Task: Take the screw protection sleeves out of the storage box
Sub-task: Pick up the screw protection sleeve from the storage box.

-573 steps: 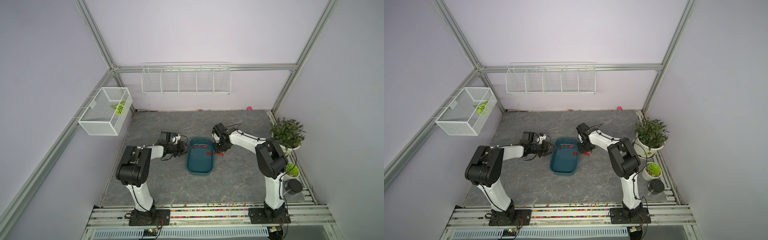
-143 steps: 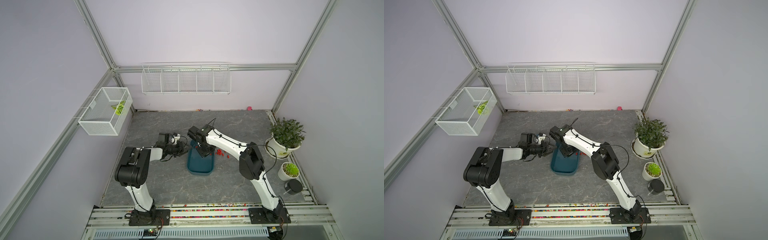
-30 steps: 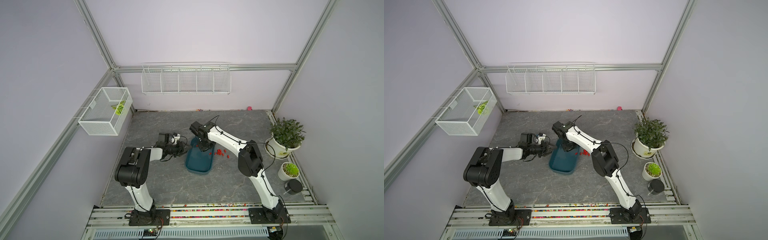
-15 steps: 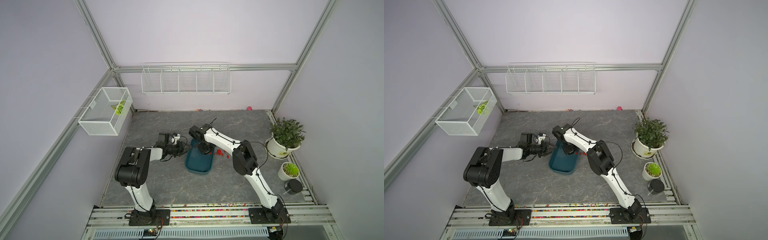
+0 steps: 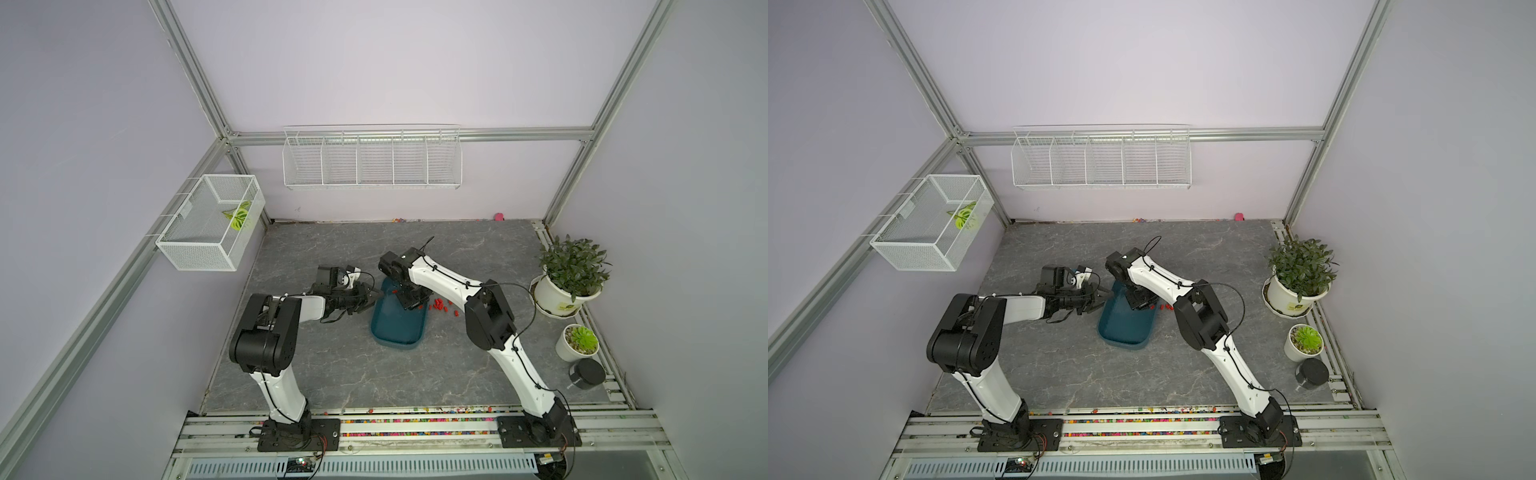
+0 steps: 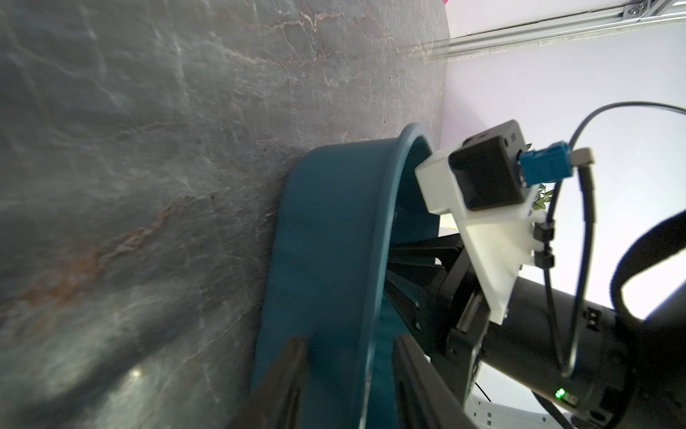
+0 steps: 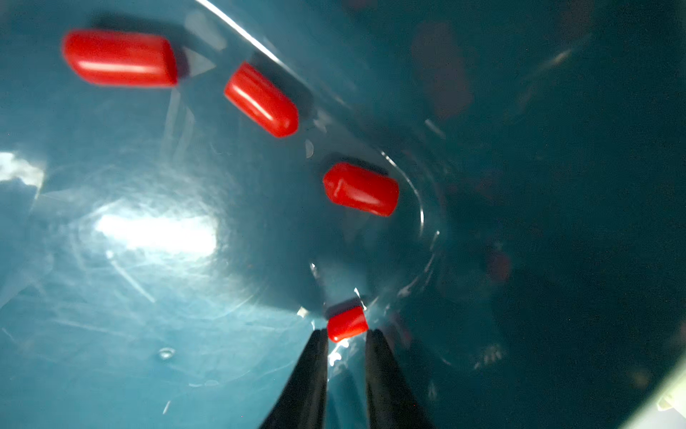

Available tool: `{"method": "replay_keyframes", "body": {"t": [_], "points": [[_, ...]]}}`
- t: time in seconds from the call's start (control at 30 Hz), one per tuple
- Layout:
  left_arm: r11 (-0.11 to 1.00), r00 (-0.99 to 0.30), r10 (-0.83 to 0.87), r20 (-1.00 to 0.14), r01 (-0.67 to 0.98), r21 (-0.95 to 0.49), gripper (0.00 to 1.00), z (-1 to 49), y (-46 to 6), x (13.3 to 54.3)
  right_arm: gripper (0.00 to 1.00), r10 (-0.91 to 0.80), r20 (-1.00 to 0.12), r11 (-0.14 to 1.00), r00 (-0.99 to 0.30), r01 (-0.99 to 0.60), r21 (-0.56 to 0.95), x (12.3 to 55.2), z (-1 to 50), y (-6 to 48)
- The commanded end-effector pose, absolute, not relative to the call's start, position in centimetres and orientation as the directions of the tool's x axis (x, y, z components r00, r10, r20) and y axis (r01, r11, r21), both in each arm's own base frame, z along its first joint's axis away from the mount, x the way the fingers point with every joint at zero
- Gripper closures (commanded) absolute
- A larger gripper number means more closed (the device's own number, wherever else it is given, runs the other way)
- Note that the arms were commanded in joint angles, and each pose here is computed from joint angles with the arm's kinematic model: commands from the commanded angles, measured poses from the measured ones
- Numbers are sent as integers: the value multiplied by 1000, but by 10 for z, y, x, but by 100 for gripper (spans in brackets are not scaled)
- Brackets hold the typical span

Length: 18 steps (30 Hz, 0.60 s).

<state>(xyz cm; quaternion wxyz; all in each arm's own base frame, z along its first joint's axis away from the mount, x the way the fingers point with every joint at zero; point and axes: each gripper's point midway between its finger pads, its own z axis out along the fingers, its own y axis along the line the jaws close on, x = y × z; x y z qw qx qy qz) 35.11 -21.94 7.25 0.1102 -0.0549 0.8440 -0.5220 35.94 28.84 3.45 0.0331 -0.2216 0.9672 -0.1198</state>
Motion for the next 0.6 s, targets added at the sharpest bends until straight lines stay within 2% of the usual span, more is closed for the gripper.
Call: {"method": "replay_keyframes", "body": {"t": [0.0, 0.57], "points": [[439, -968, -207, -139, 35, -898, 55, 78, -219, 352, 76, -416, 34, 877, -909, -411, -247, 356, 19, 281], [442, -968, -208, -140, 34, -897, 55, 78, -218, 352, 77, -415, 53, 883, -908, -417, -216, 355, 10, 286]]}}
